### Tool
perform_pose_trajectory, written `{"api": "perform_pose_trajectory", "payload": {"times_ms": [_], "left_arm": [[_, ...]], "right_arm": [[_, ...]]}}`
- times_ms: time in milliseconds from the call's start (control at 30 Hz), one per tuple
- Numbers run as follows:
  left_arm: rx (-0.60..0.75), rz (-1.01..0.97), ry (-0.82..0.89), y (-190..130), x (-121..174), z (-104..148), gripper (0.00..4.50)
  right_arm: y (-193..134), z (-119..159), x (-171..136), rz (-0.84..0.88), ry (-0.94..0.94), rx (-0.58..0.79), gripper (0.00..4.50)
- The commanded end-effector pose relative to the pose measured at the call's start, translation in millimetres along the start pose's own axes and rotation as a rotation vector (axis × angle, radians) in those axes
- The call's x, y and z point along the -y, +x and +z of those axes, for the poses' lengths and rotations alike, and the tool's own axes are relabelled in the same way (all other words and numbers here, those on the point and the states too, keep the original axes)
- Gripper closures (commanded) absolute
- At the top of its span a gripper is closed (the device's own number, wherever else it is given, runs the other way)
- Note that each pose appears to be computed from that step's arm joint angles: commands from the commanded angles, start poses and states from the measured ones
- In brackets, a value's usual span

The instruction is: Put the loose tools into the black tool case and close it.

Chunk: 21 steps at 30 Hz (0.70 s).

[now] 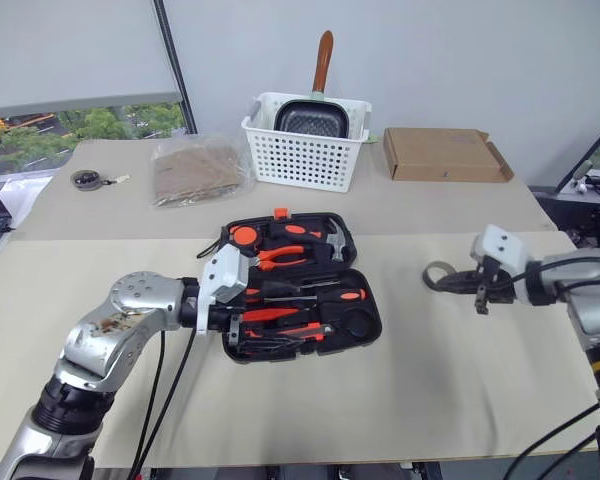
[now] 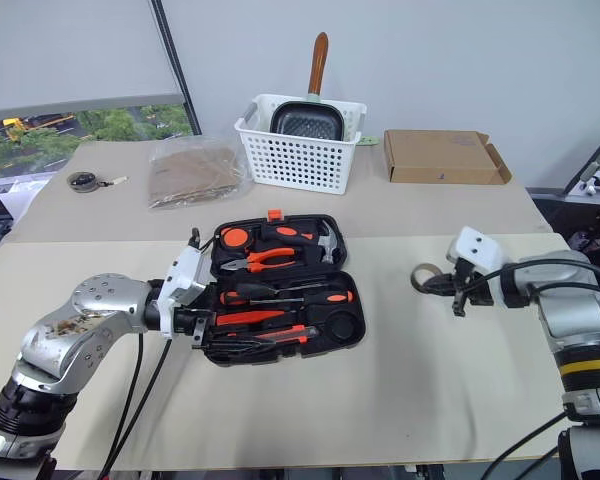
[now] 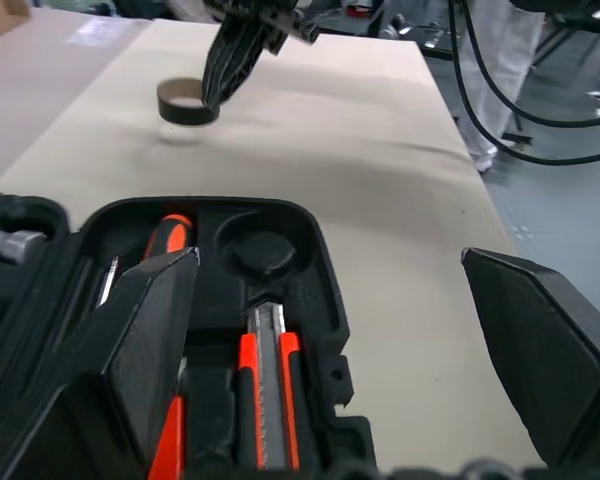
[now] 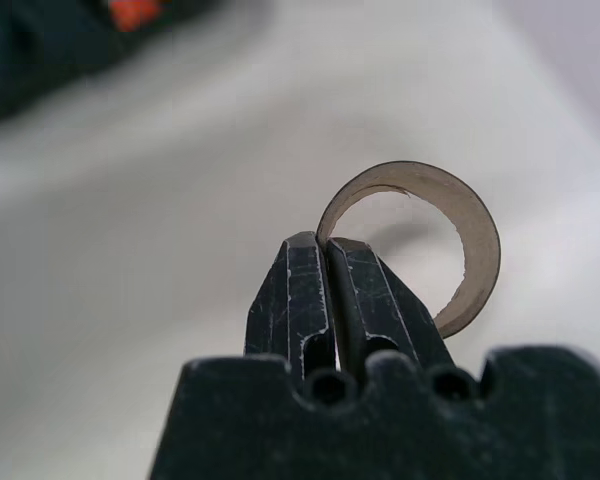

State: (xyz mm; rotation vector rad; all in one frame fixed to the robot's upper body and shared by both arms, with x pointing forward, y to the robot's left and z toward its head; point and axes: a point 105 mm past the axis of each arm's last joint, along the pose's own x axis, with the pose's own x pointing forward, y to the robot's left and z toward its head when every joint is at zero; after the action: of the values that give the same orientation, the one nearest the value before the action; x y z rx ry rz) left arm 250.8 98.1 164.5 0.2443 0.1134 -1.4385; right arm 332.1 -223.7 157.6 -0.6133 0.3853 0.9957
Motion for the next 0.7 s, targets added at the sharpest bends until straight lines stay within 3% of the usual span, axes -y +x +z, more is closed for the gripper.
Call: {"api": "perform_pose_trajectory", "payload": {"times_ms": [33, 267, 700], "left_arm": [[0.018, 0.035, 0.04, -8.3, 3.2, 10.7, 0.0], [-0.009, 0.087, 0.011, -18.4, 7.7, 2.1, 0.0], [-0.019, 0.068, 0.002, -15.6, 15.7, 1.0, 0.0]], "right_arm": [[2.2, 43.3, -14.1, 0.086, -0.086, 0.098, 4.47], [21.2, 72.0, -55.6, 0.273, -0.196, 0.122, 4.47], [40.4, 50.0, -94.3, 0.436, -0.251, -0.006, 4.47]]}}
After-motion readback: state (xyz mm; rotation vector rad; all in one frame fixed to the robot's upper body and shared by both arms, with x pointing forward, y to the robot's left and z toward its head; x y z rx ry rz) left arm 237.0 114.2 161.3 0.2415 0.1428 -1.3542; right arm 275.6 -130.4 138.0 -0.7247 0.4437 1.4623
